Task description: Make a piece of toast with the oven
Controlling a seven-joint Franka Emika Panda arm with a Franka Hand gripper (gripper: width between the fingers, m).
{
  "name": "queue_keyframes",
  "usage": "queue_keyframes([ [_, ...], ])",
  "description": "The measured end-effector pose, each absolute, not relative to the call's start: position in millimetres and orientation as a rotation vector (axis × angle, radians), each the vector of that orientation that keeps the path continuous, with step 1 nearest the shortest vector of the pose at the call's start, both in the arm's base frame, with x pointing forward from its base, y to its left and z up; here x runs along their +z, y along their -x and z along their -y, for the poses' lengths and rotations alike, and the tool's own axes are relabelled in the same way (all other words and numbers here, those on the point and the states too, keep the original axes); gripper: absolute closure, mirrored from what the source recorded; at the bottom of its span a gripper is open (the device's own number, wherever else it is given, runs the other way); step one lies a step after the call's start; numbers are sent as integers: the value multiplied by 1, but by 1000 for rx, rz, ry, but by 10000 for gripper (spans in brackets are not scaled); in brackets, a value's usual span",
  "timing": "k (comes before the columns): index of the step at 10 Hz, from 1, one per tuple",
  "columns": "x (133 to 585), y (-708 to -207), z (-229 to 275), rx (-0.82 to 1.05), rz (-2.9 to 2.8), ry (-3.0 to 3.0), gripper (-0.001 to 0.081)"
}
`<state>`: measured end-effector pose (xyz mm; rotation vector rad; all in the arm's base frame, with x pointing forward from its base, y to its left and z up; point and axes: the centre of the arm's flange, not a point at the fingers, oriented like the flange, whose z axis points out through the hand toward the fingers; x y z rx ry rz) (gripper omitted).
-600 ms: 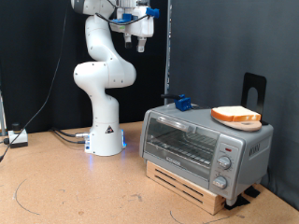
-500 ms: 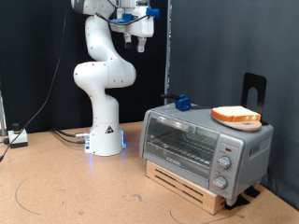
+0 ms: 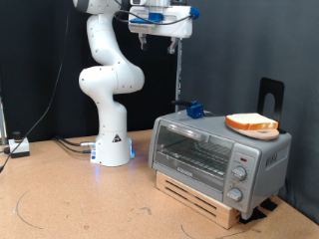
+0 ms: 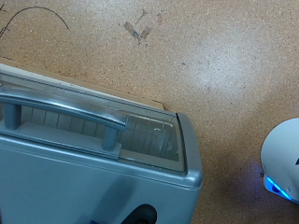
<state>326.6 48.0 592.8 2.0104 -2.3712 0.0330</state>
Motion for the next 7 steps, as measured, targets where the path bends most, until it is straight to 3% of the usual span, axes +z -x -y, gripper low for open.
queue_keyframes([
  [3,605,-326,-66,38,2283,-2259,-1],
  [7,609,-320,-88,79,1685,-2758,-1],
])
